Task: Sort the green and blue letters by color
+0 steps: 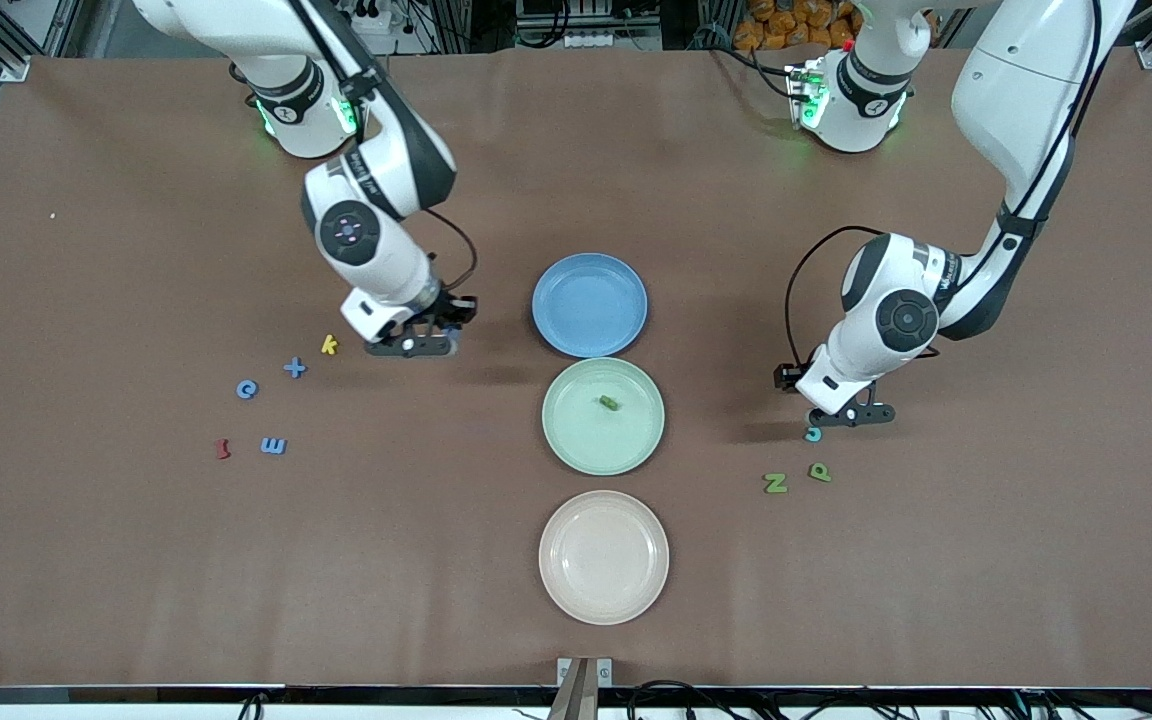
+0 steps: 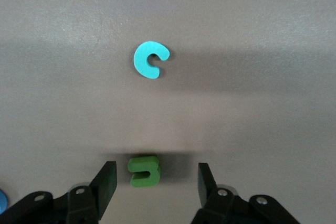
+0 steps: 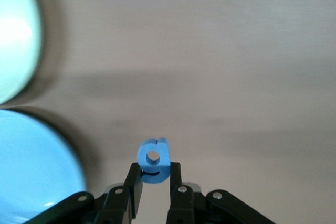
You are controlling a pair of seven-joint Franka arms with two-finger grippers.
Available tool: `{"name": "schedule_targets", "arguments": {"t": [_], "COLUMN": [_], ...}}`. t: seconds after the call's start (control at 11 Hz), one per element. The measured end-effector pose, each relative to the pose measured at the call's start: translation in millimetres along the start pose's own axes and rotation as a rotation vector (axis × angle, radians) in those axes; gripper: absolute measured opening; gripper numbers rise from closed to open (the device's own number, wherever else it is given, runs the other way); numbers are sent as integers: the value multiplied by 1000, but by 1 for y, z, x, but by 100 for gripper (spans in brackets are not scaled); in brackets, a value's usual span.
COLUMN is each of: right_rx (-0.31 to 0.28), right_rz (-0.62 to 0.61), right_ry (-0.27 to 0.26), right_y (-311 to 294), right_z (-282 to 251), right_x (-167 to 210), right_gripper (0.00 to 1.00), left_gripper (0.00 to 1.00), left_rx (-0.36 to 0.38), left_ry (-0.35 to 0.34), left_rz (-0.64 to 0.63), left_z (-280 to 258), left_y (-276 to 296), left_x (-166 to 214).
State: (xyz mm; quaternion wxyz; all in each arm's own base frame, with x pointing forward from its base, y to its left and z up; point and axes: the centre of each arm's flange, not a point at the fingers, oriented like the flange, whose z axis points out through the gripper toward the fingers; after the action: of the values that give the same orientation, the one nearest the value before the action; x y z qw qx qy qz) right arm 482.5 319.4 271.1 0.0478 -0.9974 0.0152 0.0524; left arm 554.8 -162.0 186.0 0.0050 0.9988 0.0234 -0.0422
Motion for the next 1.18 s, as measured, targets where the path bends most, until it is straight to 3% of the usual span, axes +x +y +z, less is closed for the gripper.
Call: {"name": "schedule_targets", "arguments": {"t": [0.18,0.46,0.55,0.73,0.82,0.91,1.18], "right_rx": [21,18,8,-12,-19,-22,-20], "right_rz": [19,33,26,25,40,60,121], "right_ry": [19,5,-6,-24,-28,-30,-21], "right_y": [-54,-129,-145,-167,-175,-180,-175], "right_z": [2,37,51,72,77,80,76], "right_x": [-3,-25,-37,-62,-72,-79,-69], "right_gripper": [26,26,26,26,26,30,66], "left_gripper": [65,63,50,41,29,27,27], "left_rx": [1,2,2,2,8,16,13], "left_ry": [-8,-18,-19,-17,-13,-9,46], "left_rz": [0,-1,-1,-1,8,22,49], "left_z": [5,10,10,10,9,8,-5], "left_y": [0,-1,-1,-1,-1,0,8], "left_x": [-1,-2,-3,-2,-2,-2,9]}}
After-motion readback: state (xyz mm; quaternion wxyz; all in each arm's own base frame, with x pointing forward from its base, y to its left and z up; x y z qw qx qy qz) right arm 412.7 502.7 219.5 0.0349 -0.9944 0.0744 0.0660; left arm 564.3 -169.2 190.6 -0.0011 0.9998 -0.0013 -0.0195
